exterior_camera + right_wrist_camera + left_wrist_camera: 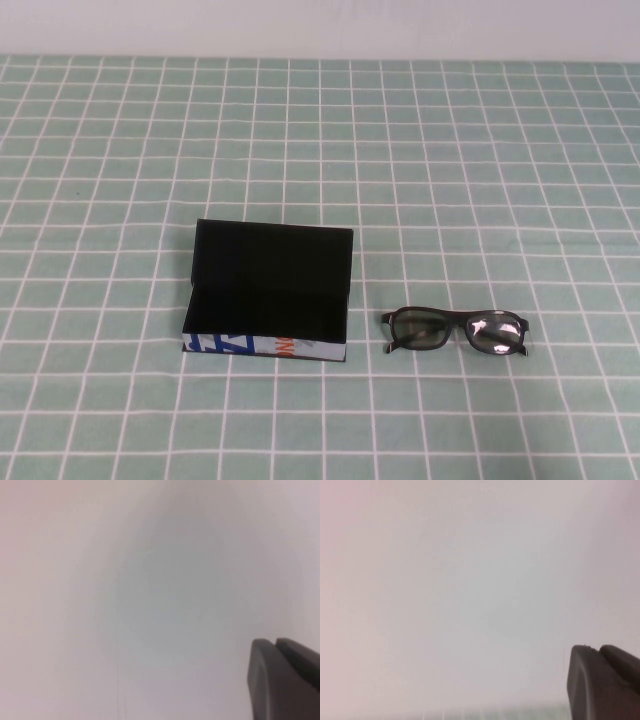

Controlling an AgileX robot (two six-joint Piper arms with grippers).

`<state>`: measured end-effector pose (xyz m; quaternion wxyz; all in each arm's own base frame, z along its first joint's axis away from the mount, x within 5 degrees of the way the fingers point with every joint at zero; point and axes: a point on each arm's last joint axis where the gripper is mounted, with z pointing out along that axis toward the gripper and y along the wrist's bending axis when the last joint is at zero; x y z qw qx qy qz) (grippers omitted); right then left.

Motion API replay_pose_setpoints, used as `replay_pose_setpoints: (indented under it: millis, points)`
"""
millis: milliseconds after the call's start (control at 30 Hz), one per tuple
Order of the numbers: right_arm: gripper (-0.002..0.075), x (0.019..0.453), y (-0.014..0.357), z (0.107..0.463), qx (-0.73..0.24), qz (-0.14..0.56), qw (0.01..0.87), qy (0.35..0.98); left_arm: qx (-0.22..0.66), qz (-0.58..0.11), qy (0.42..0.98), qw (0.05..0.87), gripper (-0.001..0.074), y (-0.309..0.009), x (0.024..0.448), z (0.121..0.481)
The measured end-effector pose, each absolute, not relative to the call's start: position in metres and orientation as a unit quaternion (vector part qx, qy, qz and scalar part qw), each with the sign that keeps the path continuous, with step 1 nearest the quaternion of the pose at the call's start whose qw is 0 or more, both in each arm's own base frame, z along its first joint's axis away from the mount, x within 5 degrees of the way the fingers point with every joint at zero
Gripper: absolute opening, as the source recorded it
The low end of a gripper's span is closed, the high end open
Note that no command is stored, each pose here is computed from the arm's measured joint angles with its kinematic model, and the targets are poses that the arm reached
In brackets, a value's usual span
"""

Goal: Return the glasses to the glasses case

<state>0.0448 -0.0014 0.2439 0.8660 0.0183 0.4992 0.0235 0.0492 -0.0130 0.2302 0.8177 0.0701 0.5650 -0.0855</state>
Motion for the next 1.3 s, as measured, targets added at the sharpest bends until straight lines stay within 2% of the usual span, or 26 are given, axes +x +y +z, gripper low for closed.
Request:
replay_pose_setpoints:
  millis: [167, 267, 333, 467, 567, 667, 767, 867, 933, 1033, 1167, 1300]
  points:
    - [-0.0012, 0.032, -0.003, 0.261, 0.022, 0.022, 0.918, 0.396, 0.073, -0.091, 0.531, 0.839, -0.0002, -0.014, 0.046, 0.237]
    - [-0.0011, 0.026, -0.003, 0.266, 0.023, 0.021, 0.934, 0.355, 0.069, -0.100, 0.514, 0.849, -0.0002, -0.014, 0.044, 0.240]
    - [-0.0012, 0.022, -0.003, 0.270, 0.023, 0.020, 0.945, 0.326, 0.057, -0.128, 0.474, 0.869, -0.0002, -0.014, 0.040, 0.248]
    - [-0.0011, 0.011, -0.005, 0.282, 0.032, 0.033, 0.963, 0.265, 0.035, -0.209, 0.357, 0.910, -0.0002, -0.013, 0.024, 0.266]
    - [-0.0011, -0.003, -0.005, 0.314, 0.039, 0.064, 0.973, 0.219, 0.035, -0.233, 0.295, 0.926, -0.0002, -0.012, 0.014, 0.274]
    - [-0.0011, -0.027, -0.004, 0.360, 0.037, 0.095, 0.977, 0.188, 0.035, -0.247, 0.259, 0.933, -0.0002, -0.011, 0.006, 0.291]
    - [-0.0011, -0.055, -0.004, 0.402, 0.037, 0.129, 0.974, 0.184, 0.036, -0.251, 0.217, 0.943, -0.0002, -0.008, -0.009, 0.324]
    - [-0.0012, -0.088, -0.004, 0.439, 0.036, 0.147, 0.972, 0.180, 0.037, -0.245, 0.201, 0.948, -0.0002, -0.004, -0.027, 0.359]
    - [-0.0012, -0.103, -0.003, 0.464, 0.036, 0.155, 0.969, 0.189, 0.038, -0.236, 0.204, 0.949, -0.0002, -0.002, -0.039, 0.381]
    - [-0.0012, -0.105, -0.003, 0.498, 0.040, 0.160, 0.956, 0.243, 0.026, -0.222, 0.224, 0.949, -0.0002, 0.005, -0.062, 0.413]
    - [-0.0011, -0.072, 0.000, 0.531, 0.054, 0.162, 0.905, 0.390, 0.005, -0.198, 0.279, 0.940, -0.0002, 0.013, -0.086, 0.449]
    - [-0.0012, -0.008, 0.005, 0.540, 0.070, 0.171, 0.810, 0.557, -0.012, -0.160, 0.384, 0.909, -0.0002, 0.017, -0.078, 0.479]
